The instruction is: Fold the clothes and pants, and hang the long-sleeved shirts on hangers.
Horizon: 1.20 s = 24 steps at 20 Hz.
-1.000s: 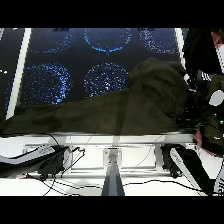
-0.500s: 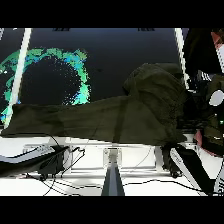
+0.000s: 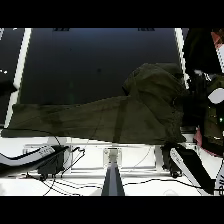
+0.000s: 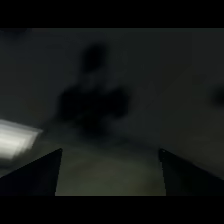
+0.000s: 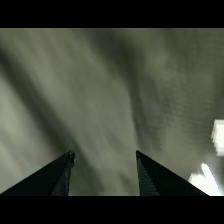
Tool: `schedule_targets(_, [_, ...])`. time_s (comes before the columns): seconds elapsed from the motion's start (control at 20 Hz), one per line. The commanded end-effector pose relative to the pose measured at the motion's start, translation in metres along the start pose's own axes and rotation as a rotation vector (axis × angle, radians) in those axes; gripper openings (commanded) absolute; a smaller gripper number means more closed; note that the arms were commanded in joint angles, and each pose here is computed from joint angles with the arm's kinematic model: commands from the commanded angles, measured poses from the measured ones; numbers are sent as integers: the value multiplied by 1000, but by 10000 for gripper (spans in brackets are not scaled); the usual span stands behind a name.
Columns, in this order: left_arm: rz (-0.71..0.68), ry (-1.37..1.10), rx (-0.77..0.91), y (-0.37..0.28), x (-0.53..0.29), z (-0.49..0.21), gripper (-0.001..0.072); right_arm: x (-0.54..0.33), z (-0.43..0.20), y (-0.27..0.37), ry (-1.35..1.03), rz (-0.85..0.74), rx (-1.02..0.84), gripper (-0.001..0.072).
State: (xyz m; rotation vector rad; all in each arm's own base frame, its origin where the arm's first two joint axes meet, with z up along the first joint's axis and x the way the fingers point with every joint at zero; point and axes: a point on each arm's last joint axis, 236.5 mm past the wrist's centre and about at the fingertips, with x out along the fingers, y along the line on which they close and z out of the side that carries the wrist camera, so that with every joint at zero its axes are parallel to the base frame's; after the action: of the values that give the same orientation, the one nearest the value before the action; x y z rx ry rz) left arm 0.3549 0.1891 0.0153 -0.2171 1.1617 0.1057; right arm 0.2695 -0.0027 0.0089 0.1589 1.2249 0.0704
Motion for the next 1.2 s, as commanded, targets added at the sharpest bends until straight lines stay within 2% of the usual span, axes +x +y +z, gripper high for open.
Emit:
schedule_targets(0.0, [-316, -165, 29, -135, 0, 57, 696, -3, 99, 0, -371, 32, 84, 442])
schedule_targets(0.2, [-408, -162, 222, -237, 5, 52, 696, 21, 154, -46, -487, -34, 248, 443])
schedule_targets(0.25, [-425, -171, 263, -259, 5, 50, 696, 33, 163, -57, -471, -44, 265, 454])
schedule_targets(0.3, [-438, -182, 295, -277, 4, 48, 696, 45, 171, -68, -450, -53, 283, 511])
schedule_targets(0.4, [-463, -200, 350, -308, 3, 44, 696, 73, 180, -91, -375, -49, 375, 522])
schedule_targets(0.55, [-490, -203, 402, -336, 0, 35, 696, 110, 180, -104, -221, 23, 559, 521])
schedule_targets(0.8, [-494, -186, 420, -341, 7, 30, 696, 129, 198, -93, -170, 100, 664, 496])
schedule_targets(0.85, [-494, -182, 419, -341, 9, 29, 696, 131, 200, -92, -171, 110, 680, 441])
schedule_targets(0.95, [-493, -170, 416, -341, 15, 28, 696, 137, 198, -90, -156, 113, 680, 184])
schedule_targets(1.0, [-493, -164, 415, -340, 17, 27, 696, 141, 196, -89, -148, 111, 658, 184])
schedule_targets(1.05, [-492, -158, 414, -340, 20, 26, 695, 145, 195, -86, -144, 108, 620, 133])
schedule_targets(1.1, [-492, -154, 413, -340, 21, 26, 696, 148, 197, -83, -151, 105, 580, 24])
schedule_targets(1.15, [-492, -152, 412, -340, 23, 25, 696, 149, 203, -80, -172, 102, 552, 21])
